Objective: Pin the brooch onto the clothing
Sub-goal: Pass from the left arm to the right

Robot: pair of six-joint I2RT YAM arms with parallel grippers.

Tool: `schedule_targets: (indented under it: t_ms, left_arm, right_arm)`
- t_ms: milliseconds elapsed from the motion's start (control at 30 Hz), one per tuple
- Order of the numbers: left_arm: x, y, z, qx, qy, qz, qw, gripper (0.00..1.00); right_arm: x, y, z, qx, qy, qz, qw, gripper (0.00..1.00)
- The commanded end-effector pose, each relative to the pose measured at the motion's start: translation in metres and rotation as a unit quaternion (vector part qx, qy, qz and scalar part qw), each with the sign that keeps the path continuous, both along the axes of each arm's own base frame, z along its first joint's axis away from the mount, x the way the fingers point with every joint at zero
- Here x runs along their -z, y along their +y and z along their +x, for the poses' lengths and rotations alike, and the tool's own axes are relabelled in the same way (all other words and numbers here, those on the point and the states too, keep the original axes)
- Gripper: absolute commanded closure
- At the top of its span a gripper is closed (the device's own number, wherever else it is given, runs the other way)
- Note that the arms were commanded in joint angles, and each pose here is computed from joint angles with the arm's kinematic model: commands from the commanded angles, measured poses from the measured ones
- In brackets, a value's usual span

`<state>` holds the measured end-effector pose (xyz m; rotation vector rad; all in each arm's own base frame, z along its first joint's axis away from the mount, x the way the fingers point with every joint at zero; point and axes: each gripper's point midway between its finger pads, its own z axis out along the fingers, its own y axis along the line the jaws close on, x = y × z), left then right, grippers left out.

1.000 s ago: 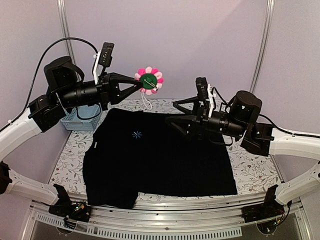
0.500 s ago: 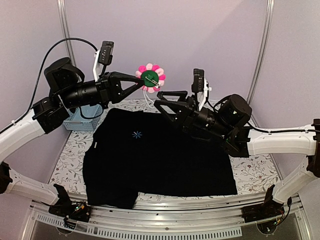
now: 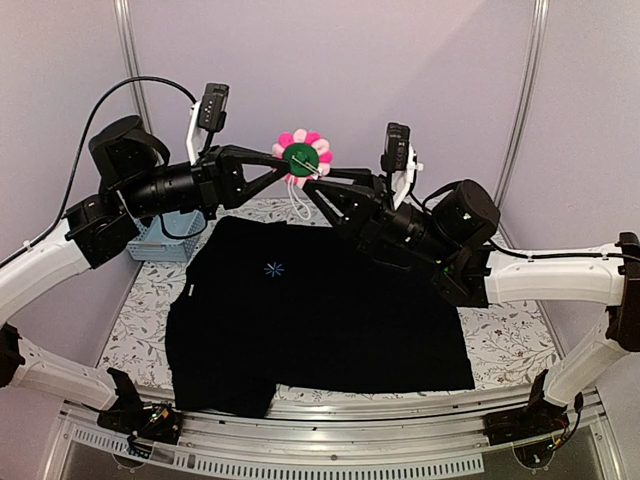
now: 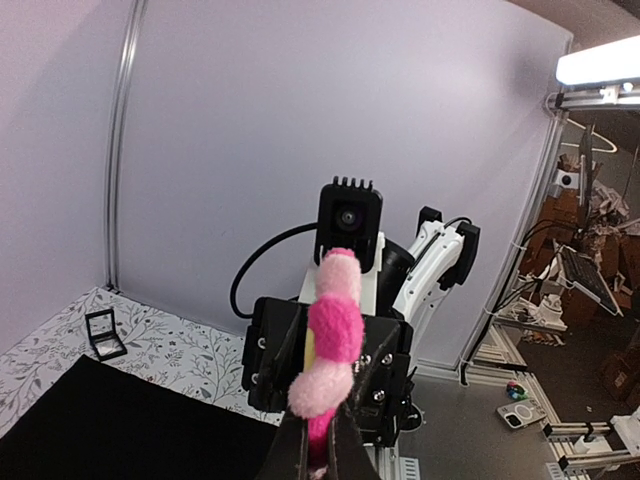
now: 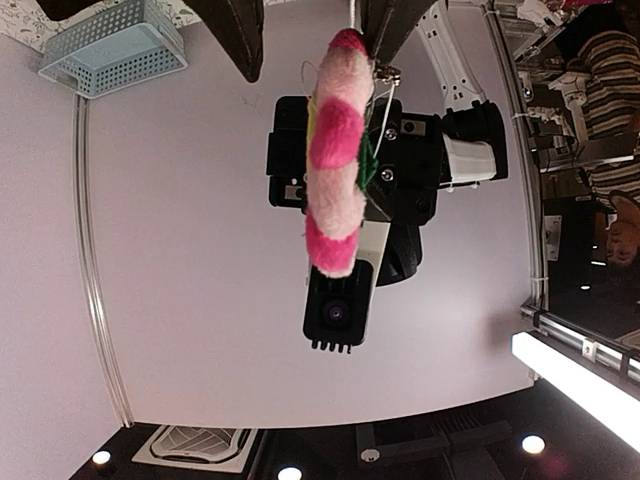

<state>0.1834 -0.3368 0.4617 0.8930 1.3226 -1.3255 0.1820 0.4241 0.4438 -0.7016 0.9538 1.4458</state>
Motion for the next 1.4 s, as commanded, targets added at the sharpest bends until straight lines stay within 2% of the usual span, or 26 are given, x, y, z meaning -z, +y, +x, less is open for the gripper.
schedule_targets:
  t_ms: [0, 100, 233, 367, 600, 633, 667, 767, 800, 867, 933, 1067, 1200, 1267, 1367]
  left_arm:
    - [-0.003, -0.005, -0.006, 0.015, 0.000, -0.003, 1.000, 1.00]
    - [-0.003, -0.007, -0.007, 0.016, 0.000, -0.001, 1.000, 1.00]
    - [-0.001, -0.006, -0.006, 0.014, -0.003, 0.005, 1.000, 1.00]
    - [0.006, -0.005, -0.005, 0.006, -0.004, 0.014, 1.000, 1.00]
    - [0.025, 0.001, 0.001, -0.017, -0.011, 0.040, 0.999, 1.00]
    - [0.030, 0.002, 0.000, -0.016, -0.013, 0.044, 0.999, 0.94]
    - [0.034, 0.002, -0.002, -0.010, -0.019, 0.048, 0.999, 0.77]
    - [0.052, 0.010, -0.017, 0.026, -0.054, 0.092, 0.994, 0.09]
    - [0.057, 0.016, -0.014, 0.016, -0.060, 0.110, 0.992, 0.02]
    - [0.063, 0.031, -0.008, -0.011, -0.088, 0.149, 0.985, 0.01]
    - [0.075, 0.044, -0.005, -0.028, -0.109, 0.199, 0.973, 0.00]
    - [0.102, 0.051, -0.012, -0.010, -0.100, 0.270, 0.958, 0.01]
    - [0.098, 0.042, -0.020, 0.004, -0.111, 0.275, 0.955, 0.16]
    - [0.092, 0.035, -0.021, 0.008, -0.106, 0.271, 0.957, 0.24]
    - [0.091, 0.024, -0.027, 0.020, -0.089, 0.269, 0.959, 0.29]
  right_arm:
    - [-0.008, 0.005, -0.003, -0.010, -0.013, 0.009, 1.000, 0.73]
    - [-0.008, 0.008, -0.005, -0.017, -0.017, 0.009, 1.000, 0.81]
    - [-0.008, 0.003, -0.004, -0.011, -0.014, 0.014, 1.000, 1.00]
    - [-0.008, -0.006, -0.008, -0.005, -0.019, 0.012, 1.000, 1.00]
    - [0.000, -0.021, -0.017, 0.017, -0.036, -0.035, 0.999, 1.00]
    - [0.000, -0.021, -0.018, 0.018, -0.040, -0.045, 0.998, 1.00]
    - [0.000, -0.020, -0.019, 0.017, -0.042, -0.058, 0.997, 1.00]
    - [0.009, -0.015, -0.022, 0.017, -0.062, -0.136, 0.989, 1.00]
    - [0.017, -0.014, -0.022, 0.021, -0.072, -0.176, 0.982, 1.00]
    - [0.031, -0.019, -0.024, 0.022, -0.075, -0.248, 0.966, 1.00]
    - [0.061, -0.029, -0.028, 0.010, -0.059, -0.339, 0.939, 1.00]
    - [0.101, -0.042, -0.029, -0.003, -0.029, -0.462, 0.886, 1.00]
    - [0.104, -0.036, -0.037, -0.051, 0.002, -0.522, 0.851, 1.00]
    - [0.093, -0.028, -0.037, -0.058, 0.001, -0.532, 0.845, 1.00]
    - [0.106, -0.016, -0.031, -0.063, -0.018, -0.557, 0.828, 1.00]
